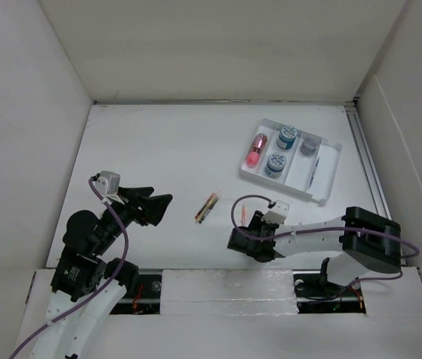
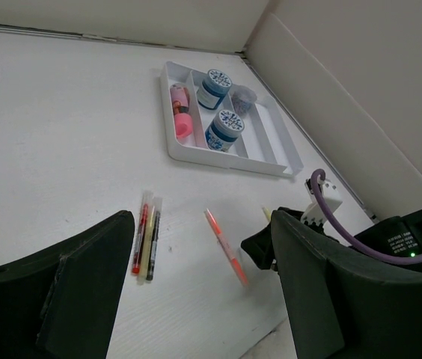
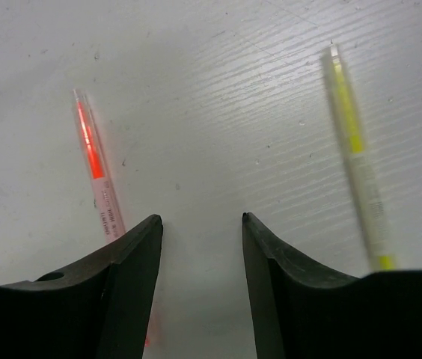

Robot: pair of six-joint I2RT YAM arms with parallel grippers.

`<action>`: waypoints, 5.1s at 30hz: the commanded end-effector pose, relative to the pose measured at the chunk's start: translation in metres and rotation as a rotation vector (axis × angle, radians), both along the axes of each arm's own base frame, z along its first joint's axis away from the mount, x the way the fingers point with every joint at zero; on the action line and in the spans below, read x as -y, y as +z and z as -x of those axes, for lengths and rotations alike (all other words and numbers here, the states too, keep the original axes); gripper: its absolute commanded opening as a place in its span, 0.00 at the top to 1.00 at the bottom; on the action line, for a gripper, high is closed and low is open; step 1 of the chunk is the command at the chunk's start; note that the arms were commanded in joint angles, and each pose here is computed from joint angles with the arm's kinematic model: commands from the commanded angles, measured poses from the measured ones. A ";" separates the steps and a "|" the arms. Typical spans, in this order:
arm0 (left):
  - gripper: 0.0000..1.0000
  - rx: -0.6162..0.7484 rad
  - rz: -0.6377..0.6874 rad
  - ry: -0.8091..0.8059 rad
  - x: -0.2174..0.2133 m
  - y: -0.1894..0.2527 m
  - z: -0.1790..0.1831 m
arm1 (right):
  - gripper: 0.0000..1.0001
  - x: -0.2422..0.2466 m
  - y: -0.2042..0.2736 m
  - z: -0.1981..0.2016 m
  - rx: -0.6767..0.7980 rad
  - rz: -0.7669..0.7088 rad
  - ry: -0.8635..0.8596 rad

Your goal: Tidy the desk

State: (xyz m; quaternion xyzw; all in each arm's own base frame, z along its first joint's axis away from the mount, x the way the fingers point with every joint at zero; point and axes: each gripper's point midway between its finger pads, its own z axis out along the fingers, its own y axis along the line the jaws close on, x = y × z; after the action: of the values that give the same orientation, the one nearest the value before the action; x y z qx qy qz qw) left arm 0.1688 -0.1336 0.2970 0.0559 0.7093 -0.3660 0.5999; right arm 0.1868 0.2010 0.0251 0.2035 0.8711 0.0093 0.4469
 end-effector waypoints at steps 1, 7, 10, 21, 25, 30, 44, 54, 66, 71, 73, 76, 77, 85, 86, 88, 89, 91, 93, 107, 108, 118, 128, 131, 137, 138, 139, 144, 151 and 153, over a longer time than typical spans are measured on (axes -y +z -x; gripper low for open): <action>0.31 0.033 0.000 -0.019 0.004 0.007 -0.002 | 0.49 -0.009 0.006 0.003 0.028 -0.046 -0.015; 0.31 0.015 -0.009 -0.030 0.007 0.002 -0.004 | 0.51 0.006 0.053 -0.003 0.132 -0.043 -0.132; 0.31 0.032 -0.002 -0.030 0.006 0.006 -0.002 | 0.53 -0.005 0.057 -0.015 0.129 -0.047 -0.100; 0.31 0.056 0.008 -0.034 0.004 0.011 0.004 | 0.37 -0.028 0.009 -0.031 0.010 -0.104 -0.010; 0.30 0.070 0.015 -0.030 0.003 0.014 0.005 | 0.59 -0.031 -0.016 -0.035 -0.043 -0.164 0.005; 0.31 0.068 0.014 -0.030 0.003 0.014 0.005 | 0.86 -0.026 -0.020 -0.038 -0.045 -0.120 -0.001; 0.31 0.070 0.017 -0.027 0.002 0.013 0.005 | 1.00 0.053 0.114 -0.127 0.219 -0.187 -0.137; 0.30 0.084 0.020 -0.031 0.002 0.017 0.009 | 1.00 0.202 0.153 -0.166 0.295 -0.256 -0.357; 0.30 0.103 0.027 -0.031 0.000 0.020 0.012 | 0.98 0.256 0.102 -0.204 0.061 -0.242 -0.239; 0.30 0.097 0.026 -0.030 0.001 0.019 0.010 | 0.98 0.268 0.085 -0.216 0.009 -0.231 -0.234; 0.30 0.088 0.022 -0.033 0.002 0.017 0.009 | 0.96 0.276 0.082 -0.219 0.011 -0.242 -0.257; 0.30 0.069 0.013 -0.043 0.005 0.014 0.006 | 0.89 0.276 0.073 -0.224 -0.014 -0.275 -0.256; 0.30 0.065 0.011 -0.042 0.005 0.013 0.006 | 0.83 0.281 0.071 -0.224 -0.013 -0.261 -0.282; 0.36 0.023 -0.031 -0.124 0.022 0.002 -0.004 | 0.20 0.274 0.118 -0.224 0.145 -0.274 -0.293; 0.37 0.014 -0.032 -0.141 0.025 0.001 -0.005 | 0.20 0.268 0.129 -0.224 0.171 -0.276 -0.277; 0.42 -0.027 -0.034 -0.193 0.037 -0.004 -0.011 | 0.20 0.245 0.159 -0.223 0.238 -0.280 -0.212; 0.43 -0.038 -0.032 -0.215 0.041 -0.005 -0.012 | 0.20 0.232 0.192 -0.218 0.321 -0.287 -0.164; 0.45 -0.062 -0.016 -0.249 0.049 -0.002 -0.016 | 0.28 0.198 0.232 -0.212 0.410 -0.295 -0.043; 0.46 -0.075 -0.002 -0.262 0.054 0.004 -0.020 | 0.38 0.174 0.291 -0.192 0.536 -0.298 0.055; 0.49 -0.127 -0.002 -0.313 0.086 0.033 -0.077 | 0.80 0.064 0.521 -0.029 0.925 -0.383 0.699; 0.49 -0.131 -0.026 -0.311 0.099 0.030 -0.078 | 0.80 0.062 0.529 -0.028 0.933 -0.391 0.709; 0.46 -0.150 -0.265 -0.418 0.231 -0.002 -0.046 | 0.74 0.011 0.568 -0.027 0.919 -0.506 0.867; 0.46 0.001 -0.610 -0.617 0.390 -0.081 0.045 | 0.77 -0.096 0.574 0.046 0.814 -0.773 1.303; 0.46 0.017 -0.554 -0.682 0.406 -0.086 0.050 | 0.76 -0.096 0.593 0.080 0.844 -0.804 1.372; 0.45 0.012 -0.515 -0.796 0.436 -0.104 0.057 | 0.75 -0.080 0.612 0.131 0.894 -0.878 1.481; 0.45 0.016 -0.515 -0.808 0.441 -0.106 0.057 | 0.74 -0.075 0.615 0.138 0.905 -0.890 1.494; 0.45 0.032 -0.519 -0.815 0.452 -0.109 0.055 | 0.74 -0.075 0.616 0.142 0.904 -0.898 1.503; 0.42 0.018 -0.446 -0.931 0.492 -0.114 0.044 | 0.71 -0.082 0.625 0.157 0.917 -0.963 1.545; 0.39 0.034 -0.421 -1.095 0.547 -0.136 0.050 | 0.70 -0.102 0.638 0.173 0.911 -1.051 1.631; 0.37 0.049 -0.399 -1.123 0.553 -0.139 0.053 | 0.69 -0.107 0.642 0.177 0.911 -1.069 1.650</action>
State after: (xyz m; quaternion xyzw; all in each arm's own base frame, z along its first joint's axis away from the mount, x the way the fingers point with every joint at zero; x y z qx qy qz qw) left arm 0.1330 -0.6815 0.1241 0.5185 0.6580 -0.4438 0.3181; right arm 0.0233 0.3133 0.6449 -0.2951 0.4164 0.7376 0.4421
